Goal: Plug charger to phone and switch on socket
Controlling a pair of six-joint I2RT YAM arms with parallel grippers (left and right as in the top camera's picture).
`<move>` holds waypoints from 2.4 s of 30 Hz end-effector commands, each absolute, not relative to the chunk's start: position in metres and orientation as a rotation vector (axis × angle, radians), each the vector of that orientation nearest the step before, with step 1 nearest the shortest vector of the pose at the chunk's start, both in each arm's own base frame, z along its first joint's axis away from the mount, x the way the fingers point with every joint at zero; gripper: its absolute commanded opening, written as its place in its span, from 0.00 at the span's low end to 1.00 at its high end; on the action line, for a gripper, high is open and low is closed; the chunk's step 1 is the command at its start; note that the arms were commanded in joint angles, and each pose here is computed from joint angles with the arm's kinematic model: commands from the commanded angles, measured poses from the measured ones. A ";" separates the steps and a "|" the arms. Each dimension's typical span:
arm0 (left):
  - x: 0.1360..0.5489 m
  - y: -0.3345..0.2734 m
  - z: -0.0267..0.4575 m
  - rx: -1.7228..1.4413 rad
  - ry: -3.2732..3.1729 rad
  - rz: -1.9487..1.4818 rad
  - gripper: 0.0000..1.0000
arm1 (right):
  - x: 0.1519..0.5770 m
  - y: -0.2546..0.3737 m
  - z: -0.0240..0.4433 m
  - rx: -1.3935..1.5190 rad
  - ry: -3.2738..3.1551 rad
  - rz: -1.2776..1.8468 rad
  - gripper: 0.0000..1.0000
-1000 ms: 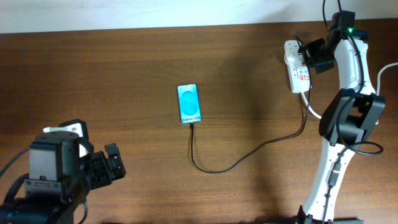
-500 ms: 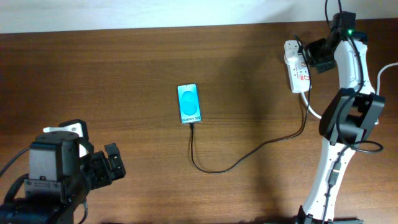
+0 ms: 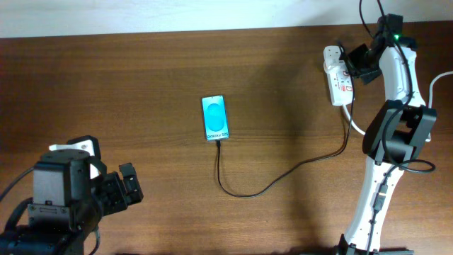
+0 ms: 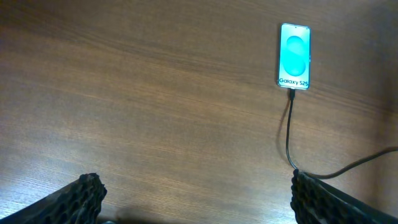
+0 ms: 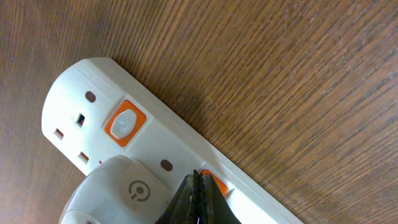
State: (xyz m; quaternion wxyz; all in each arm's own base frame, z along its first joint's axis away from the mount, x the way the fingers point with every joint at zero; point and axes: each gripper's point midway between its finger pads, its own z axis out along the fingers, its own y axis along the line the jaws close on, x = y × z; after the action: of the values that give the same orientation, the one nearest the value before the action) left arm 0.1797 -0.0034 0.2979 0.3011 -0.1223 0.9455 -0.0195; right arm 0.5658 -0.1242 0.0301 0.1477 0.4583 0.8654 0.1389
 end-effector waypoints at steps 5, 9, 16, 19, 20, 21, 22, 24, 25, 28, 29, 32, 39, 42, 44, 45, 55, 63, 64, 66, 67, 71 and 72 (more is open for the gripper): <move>0.180 -0.002 0.301 -0.331 2.494 -0.048 0.99 | 0.560 -0.107 0.014 1.217 2.593 0.402 0.04; 0.180 -0.002 0.301 -0.331 2.494 -0.048 0.99 | 0.557 -0.106 0.014 1.206 2.610 0.398 0.04; 0.181 -0.002 0.302 -0.331 2.493 -0.049 0.99 | 0.560 -0.106 0.027 1.170 2.601 0.397 0.04; 0.181 -0.002 0.302 -0.331 2.493 -0.049 0.99 | 0.562 -0.097 0.027 1.119 2.621 0.385 0.04; 0.181 -0.002 0.301 -0.331 2.493 -0.048 0.99 | 0.562 -0.094 0.026 1.110 2.626 0.360 0.04; 0.181 -0.002 0.301 -0.331 2.493 -0.049 0.99 | 0.562 -0.092 0.025 1.102 2.632 0.334 0.04; 0.181 -0.002 0.301 -0.331 2.493 -0.048 0.99 | 0.562 -0.091 0.024 1.094 2.638 0.289 0.04; 0.181 -0.002 0.301 -0.331 2.493 -0.048 0.99 | 0.564 -0.082 0.021 1.032 2.660 0.252 0.04; 0.181 -0.002 0.301 -0.331 2.493 -0.048 0.99 | 0.566 -0.077 0.019 0.999 2.670 0.248 0.04; 0.181 -0.002 0.301 -0.331 2.493 -0.048 0.99 | 0.562 -0.068 0.001 0.983 2.714 0.221 0.04; 0.181 -0.002 0.301 -0.331 2.493 -0.048 0.99 | 0.555 -0.065 -0.013 0.994 2.755 0.213 0.04; 0.181 -0.002 0.301 -0.331 2.493 -0.049 0.99 | 0.545 -0.055 -0.032 0.992 2.815 0.201 0.04; 0.181 -0.002 0.301 -0.331 2.493 -0.048 0.99 | 0.551 -0.050 -0.015 1.011 2.788 0.214 0.04; 0.181 -0.002 0.301 -0.331 2.493 -0.048 0.99 | 0.553 -0.090 0.041 1.070 2.690 0.177 0.04; 0.180 -0.002 0.301 -0.331 2.494 -0.048 0.99 | 0.551 -0.120 0.088 1.113 2.602 0.177 0.04; 0.180 -0.002 0.301 -0.331 2.494 -0.048 0.99 | 0.549 -0.130 0.102 1.126 2.576 0.172 0.04; 0.180 -0.002 0.301 -0.331 2.494 -0.048 0.99 | 0.474 -0.231 0.172 1.380 2.443 -0.042 0.04; 0.180 -0.002 0.301 -0.331 2.494 -0.048 0.99 | 0.387 -0.199 0.364 1.238 2.143 -0.018 0.04; 0.180 -0.002 0.301 -0.331 2.494 -0.048 0.99 | 0.364 -0.187 0.393 1.208 2.091 -0.012 0.04; 0.180 -0.002 0.301 -0.331 2.494 -0.048 0.99 | 0.327 -0.161 0.448 1.063 2.004 0.024 0.04; 0.180 -0.002 0.301 -0.331 2.494 -0.048 0.99 | 0.307 -0.150 0.469 1.031 1.947 0.028 0.05; 0.180 -0.002 0.301 -0.331 2.494 -0.048 0.99 | 0.206 -0.102 0.545 0.836 1.730 -0.014 0.30; 0.180 -0.002 0.301 -0.331 2.494 -0.048 0.99 | 0.175 -0.086 0.560 0.784 1.666 -0.029 0.49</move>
State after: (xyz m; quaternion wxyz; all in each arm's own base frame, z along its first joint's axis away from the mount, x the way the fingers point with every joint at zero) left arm 0.1799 -0.0035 0.2980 0.3014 -0.1222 0.9454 -0.0197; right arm 0.2312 -0.1134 0.5316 0.5487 0.3799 0.7447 0.0055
